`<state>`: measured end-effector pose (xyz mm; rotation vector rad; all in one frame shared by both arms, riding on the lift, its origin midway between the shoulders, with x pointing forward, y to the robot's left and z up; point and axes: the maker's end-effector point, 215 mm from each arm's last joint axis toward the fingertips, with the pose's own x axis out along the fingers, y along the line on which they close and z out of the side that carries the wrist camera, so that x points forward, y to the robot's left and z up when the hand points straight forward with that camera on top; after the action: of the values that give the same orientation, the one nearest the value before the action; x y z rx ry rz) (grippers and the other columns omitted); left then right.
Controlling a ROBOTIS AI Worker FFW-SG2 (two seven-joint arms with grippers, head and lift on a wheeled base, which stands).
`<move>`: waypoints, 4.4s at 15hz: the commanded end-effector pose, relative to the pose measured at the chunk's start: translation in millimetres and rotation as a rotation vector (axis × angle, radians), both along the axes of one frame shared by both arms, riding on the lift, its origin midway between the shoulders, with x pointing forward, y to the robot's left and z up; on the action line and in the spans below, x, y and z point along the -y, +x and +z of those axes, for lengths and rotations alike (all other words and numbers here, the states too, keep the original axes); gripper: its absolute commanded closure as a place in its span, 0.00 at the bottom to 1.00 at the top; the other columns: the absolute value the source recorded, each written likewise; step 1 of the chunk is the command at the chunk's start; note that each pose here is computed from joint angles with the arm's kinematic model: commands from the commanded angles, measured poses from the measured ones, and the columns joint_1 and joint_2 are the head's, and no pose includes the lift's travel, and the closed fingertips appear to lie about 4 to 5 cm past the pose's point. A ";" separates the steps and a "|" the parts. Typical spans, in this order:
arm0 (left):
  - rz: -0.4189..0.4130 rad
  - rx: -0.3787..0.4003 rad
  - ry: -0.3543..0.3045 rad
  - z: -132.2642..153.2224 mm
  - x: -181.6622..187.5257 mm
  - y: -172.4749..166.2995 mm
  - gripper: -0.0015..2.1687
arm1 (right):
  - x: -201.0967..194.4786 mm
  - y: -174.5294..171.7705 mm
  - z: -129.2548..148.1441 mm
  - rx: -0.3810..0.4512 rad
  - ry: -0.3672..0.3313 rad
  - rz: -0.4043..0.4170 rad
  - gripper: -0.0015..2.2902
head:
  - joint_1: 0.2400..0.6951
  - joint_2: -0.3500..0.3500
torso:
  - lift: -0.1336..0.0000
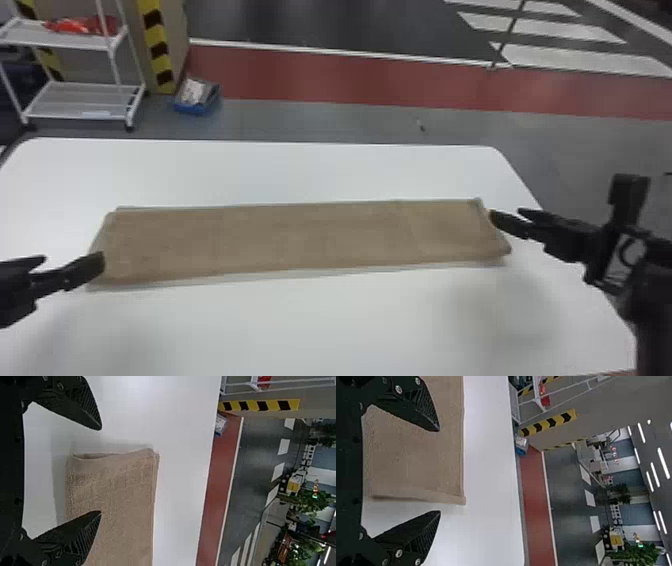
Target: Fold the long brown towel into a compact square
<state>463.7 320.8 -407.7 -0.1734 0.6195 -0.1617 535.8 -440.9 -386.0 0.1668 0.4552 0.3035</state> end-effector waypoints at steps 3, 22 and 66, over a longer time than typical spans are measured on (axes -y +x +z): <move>0.014 -0.014 -0.030 -10.1 11.1 -10.1 0.02 | -153.0 30.5 -1.8 0.022 0.039 0.228 0.63 | 1.00 0.39 | 0.07; 0.188 -0.010 0.076 -34.3 -16.5 17.3 0.04 | -298.8 1.8 -77.2 0.032 0.041 0.528 0.70 | 1.00 0.78 | 0.07; -0.096 -0.098 -0.036 10.0 71.8 51.1 0.56 | -294.1 -2.8 -94.9 0.030 0.026 0.523 0.70 | 1.00 0.70 | 0.07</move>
<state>515.4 267.7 -418.5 -0.1656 0.7274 -0.2089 532.2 -148.2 -481.8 0.0675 0.4624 0.8216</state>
